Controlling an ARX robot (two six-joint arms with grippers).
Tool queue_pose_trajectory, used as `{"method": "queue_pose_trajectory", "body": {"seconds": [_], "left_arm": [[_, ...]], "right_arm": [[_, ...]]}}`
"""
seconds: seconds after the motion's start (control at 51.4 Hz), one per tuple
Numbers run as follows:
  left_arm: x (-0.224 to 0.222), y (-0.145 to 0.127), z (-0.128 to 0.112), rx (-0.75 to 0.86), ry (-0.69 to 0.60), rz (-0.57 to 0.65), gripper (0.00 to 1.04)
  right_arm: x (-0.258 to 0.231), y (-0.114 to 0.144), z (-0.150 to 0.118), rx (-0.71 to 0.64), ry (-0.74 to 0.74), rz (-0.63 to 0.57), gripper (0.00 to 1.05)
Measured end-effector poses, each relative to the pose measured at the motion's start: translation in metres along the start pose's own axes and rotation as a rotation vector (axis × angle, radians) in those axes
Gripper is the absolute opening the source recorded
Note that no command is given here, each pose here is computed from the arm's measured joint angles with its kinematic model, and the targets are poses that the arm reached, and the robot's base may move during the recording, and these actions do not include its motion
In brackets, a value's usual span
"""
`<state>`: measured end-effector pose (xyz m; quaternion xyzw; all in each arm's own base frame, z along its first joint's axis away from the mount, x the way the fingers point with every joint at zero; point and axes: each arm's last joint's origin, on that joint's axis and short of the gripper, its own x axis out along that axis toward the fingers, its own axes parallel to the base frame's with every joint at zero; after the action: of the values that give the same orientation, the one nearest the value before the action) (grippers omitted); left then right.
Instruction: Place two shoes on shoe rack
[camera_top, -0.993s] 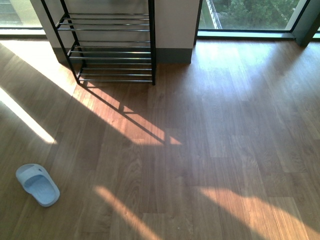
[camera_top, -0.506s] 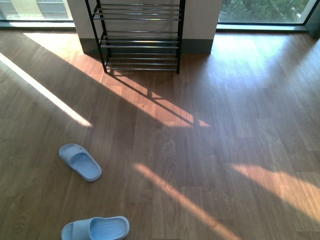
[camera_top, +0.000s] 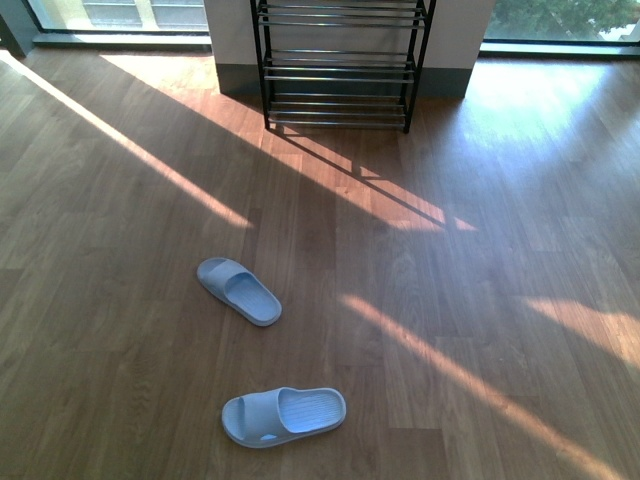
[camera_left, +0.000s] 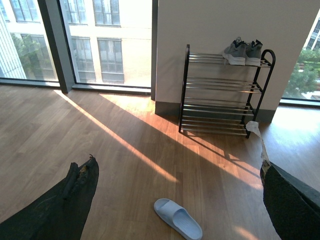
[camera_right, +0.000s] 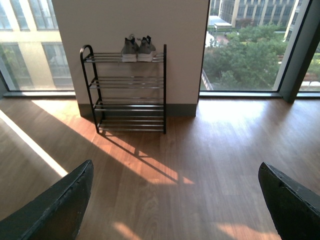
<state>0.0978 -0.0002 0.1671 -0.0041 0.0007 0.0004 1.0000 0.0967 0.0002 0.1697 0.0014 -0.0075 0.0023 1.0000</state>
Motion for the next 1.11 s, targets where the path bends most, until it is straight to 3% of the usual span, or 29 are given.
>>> {"method": "queue_pose_trajectory", "body": {"seconds": [1.11], "left_arm": [[0.0, 0.0, 0.0, 0.0, 0.0, -0.002, 0.95]], "right_arm": [[-0.0001, -0.0002, 0.0001, 0.0, -0.001, -0.005, 0.96]]}}
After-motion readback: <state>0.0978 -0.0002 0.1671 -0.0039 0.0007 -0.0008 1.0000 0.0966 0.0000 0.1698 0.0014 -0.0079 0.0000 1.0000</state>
